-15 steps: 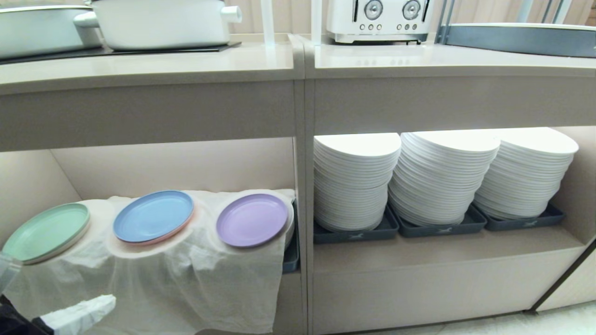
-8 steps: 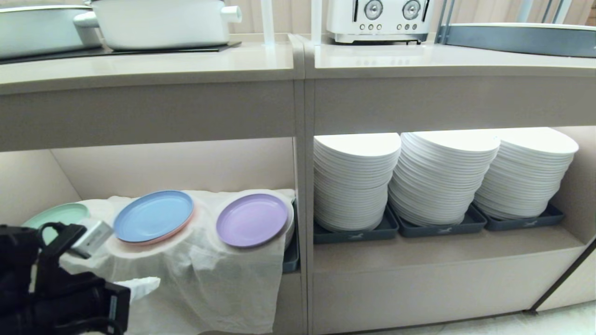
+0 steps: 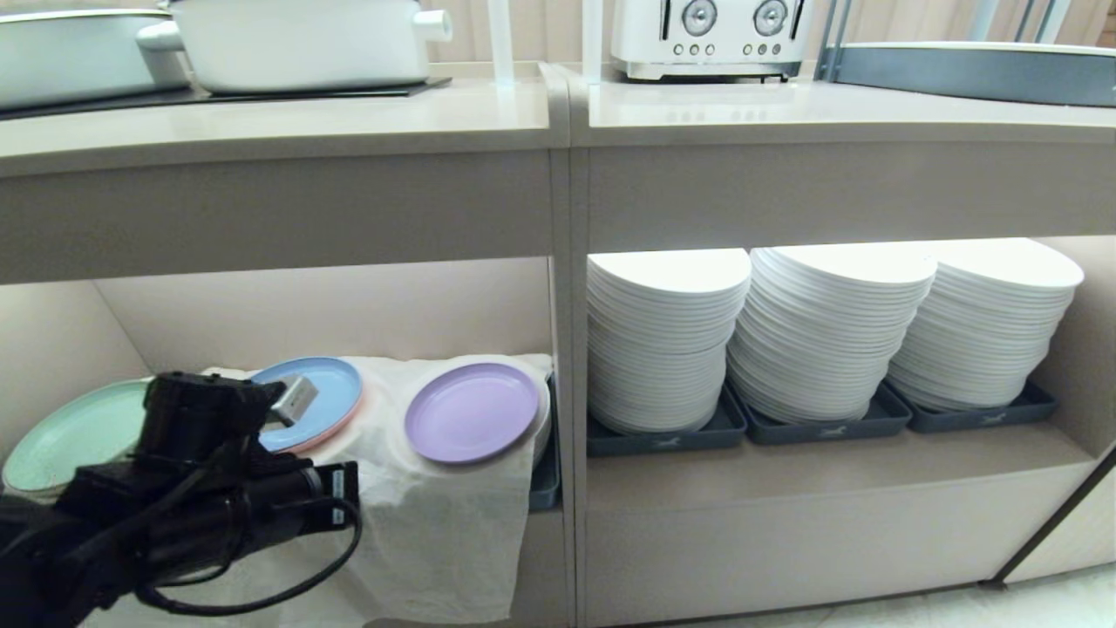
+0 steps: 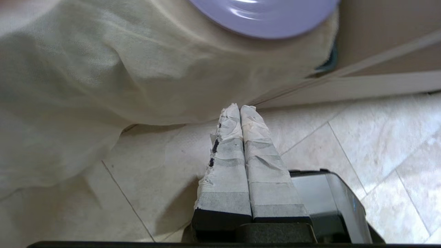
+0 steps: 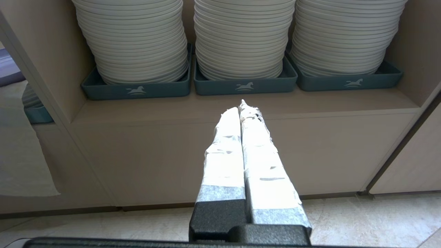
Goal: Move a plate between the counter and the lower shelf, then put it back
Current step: Pick up the plate in the cupboard
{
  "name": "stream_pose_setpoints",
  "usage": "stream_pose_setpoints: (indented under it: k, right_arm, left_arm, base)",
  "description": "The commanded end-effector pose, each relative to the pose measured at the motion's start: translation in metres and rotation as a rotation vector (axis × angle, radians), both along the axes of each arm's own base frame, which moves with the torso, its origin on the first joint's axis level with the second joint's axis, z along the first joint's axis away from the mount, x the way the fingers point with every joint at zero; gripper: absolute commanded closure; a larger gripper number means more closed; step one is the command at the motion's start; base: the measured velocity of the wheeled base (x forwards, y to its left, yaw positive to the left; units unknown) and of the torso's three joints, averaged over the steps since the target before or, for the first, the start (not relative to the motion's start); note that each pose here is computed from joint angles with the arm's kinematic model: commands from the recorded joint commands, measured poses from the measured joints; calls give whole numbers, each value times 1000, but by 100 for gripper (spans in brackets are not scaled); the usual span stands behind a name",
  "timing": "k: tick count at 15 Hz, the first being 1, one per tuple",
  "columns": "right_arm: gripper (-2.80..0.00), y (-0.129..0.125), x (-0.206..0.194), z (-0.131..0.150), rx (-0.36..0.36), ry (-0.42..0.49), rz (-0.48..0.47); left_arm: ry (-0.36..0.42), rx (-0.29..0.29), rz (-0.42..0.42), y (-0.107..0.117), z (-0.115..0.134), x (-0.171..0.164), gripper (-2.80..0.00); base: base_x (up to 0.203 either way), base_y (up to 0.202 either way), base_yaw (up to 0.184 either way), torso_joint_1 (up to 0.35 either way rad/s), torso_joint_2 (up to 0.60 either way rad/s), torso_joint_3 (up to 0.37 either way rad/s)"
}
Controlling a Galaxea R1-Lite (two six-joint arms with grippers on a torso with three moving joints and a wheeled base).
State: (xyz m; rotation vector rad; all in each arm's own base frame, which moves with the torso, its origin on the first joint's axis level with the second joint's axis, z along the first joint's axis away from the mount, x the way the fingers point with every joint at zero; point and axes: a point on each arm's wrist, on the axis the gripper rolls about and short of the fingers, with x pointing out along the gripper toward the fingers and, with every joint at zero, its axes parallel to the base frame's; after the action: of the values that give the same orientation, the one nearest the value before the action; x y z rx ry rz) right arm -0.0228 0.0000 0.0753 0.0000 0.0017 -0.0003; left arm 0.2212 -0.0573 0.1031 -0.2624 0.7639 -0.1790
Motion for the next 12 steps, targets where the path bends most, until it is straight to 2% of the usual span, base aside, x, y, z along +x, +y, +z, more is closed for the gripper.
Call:
stream_pose_setpoints:
  k: [1,5,7,9,12]
  right_arm:
    - [0,0,0,0,0,0,-1]
    - [0,0,0,0,0,0,-1]
    - [0,0,0,0,0,0,0]
    - [0,0,0,0,0,0,-1]
    - [0,0,0,0,0,0,0]
  left_arm:
    - [61,8,20,-7,-15,11,0]
    - [103,11,91,-9,-26,19,0]
    - [91,27,156,-12,-27,33,0]
    - [70,11,207,-17,-25,46,0]
    - [62,-9,242,-28,-27,58,0]
  base:
    - [0,0,0,0,0,0]
    - [0,0,0,0,0,0]
    - [0,0,0,0,0,0]
    - [0,0,0,0,0,0]
    - [0,0,0,0,0,0]
